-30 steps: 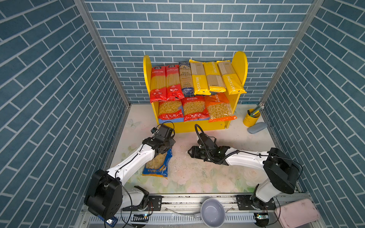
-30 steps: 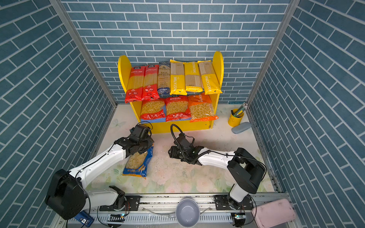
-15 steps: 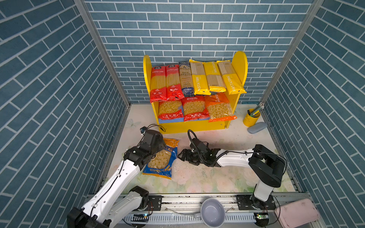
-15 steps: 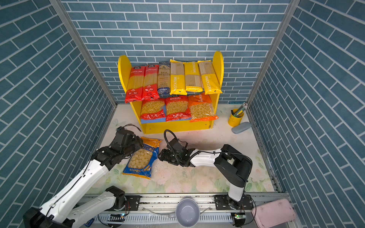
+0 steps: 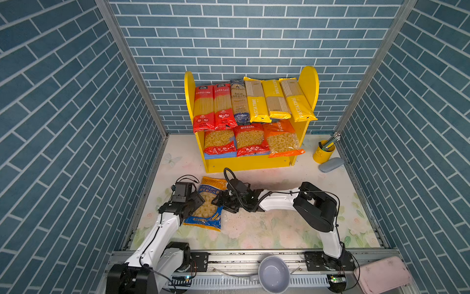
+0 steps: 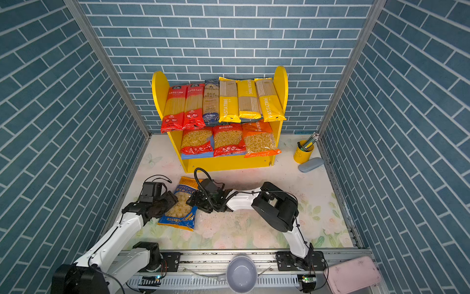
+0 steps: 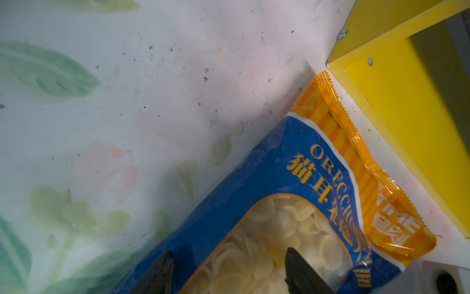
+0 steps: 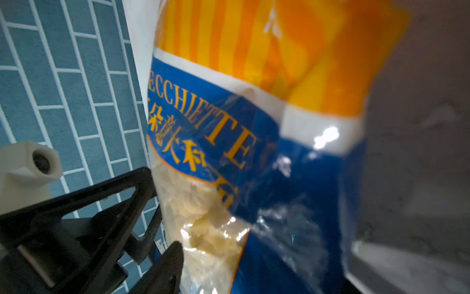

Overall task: Place and organize the pasta boxes and bags onto the shelf
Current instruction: 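Drag the orecchiette bag toward the shelf with the left gripper while the right gripper approaches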

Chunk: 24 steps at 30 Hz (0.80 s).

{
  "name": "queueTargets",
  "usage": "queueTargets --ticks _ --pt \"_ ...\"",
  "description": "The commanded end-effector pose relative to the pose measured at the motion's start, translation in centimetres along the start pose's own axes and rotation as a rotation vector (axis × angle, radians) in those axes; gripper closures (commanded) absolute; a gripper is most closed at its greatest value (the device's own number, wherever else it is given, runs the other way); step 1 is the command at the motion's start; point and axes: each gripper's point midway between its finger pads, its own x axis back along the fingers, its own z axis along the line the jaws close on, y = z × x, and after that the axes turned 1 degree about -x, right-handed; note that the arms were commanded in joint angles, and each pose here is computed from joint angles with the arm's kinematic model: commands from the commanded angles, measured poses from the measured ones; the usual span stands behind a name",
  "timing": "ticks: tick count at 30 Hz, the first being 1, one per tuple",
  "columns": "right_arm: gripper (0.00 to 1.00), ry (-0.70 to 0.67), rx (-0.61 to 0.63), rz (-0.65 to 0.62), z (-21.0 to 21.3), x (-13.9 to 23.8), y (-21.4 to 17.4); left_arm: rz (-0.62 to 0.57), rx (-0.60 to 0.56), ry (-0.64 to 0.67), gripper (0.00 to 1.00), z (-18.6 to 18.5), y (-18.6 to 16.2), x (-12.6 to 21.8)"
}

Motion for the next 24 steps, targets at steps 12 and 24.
queueTargets --ticks 12,24 --pt "0.6 -0.007 0.054 -0.095 1.0 1.2 2.1 0.096 0.054 -0.174 0.38 -4.2 -3.9 -1.5" --pt "0.85 0.044 0.153 -0.244 -0.9 9.0 7.3 -0.024 -0.027 -0.149 0.34 -4.8 -0.7 2.6"
